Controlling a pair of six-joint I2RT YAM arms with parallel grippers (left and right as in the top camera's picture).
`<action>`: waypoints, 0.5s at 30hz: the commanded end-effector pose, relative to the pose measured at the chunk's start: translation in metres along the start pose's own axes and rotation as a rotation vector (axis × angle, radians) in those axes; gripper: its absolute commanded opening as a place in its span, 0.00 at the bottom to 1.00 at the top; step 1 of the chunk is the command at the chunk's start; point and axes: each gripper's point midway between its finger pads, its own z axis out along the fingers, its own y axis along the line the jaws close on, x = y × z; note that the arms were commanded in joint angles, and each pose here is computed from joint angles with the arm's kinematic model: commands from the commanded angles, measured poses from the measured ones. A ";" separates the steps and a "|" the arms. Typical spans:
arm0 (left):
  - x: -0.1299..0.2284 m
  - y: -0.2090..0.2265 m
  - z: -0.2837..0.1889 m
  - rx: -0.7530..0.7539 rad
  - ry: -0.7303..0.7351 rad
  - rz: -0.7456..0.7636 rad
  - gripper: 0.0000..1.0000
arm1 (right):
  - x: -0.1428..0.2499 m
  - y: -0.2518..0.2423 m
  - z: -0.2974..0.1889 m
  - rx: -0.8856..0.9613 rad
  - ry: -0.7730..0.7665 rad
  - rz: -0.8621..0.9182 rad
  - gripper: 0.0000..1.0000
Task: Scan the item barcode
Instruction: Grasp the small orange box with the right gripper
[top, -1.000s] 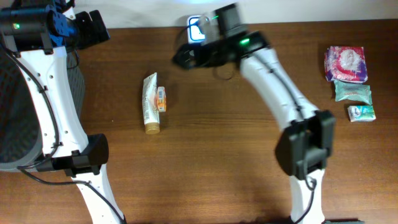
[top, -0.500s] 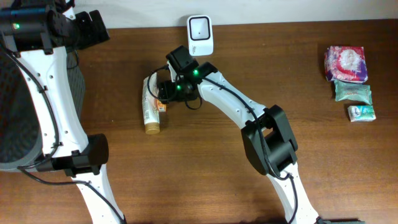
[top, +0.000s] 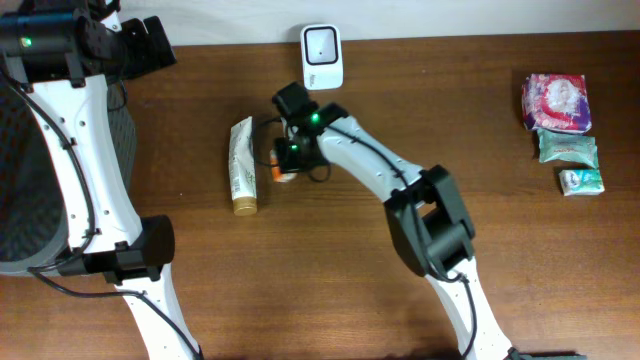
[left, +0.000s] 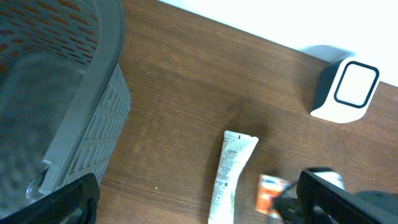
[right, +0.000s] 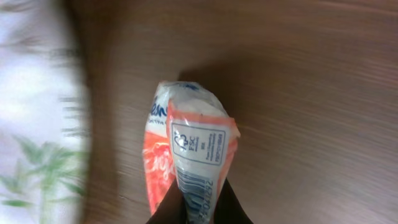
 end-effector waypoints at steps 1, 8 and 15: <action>-0.003 0.002 -0.012 -0.002 -0.029 0.009 0.99 | -0.039 -0.053 -0.086 0.197 -0.167 0.066 0.04; -0.003 0.002 -0.012 -0.002 -0.029 0.009 0.99 | 0.018 -0.154 -0.098 0.748 -0.015 0.044 0.04; -0.003 0.002 -0.012 -0.002 -0.029 0.009 0.99 | 0.033 -0.134 -0.064 0.551 0.048 0.077 0.32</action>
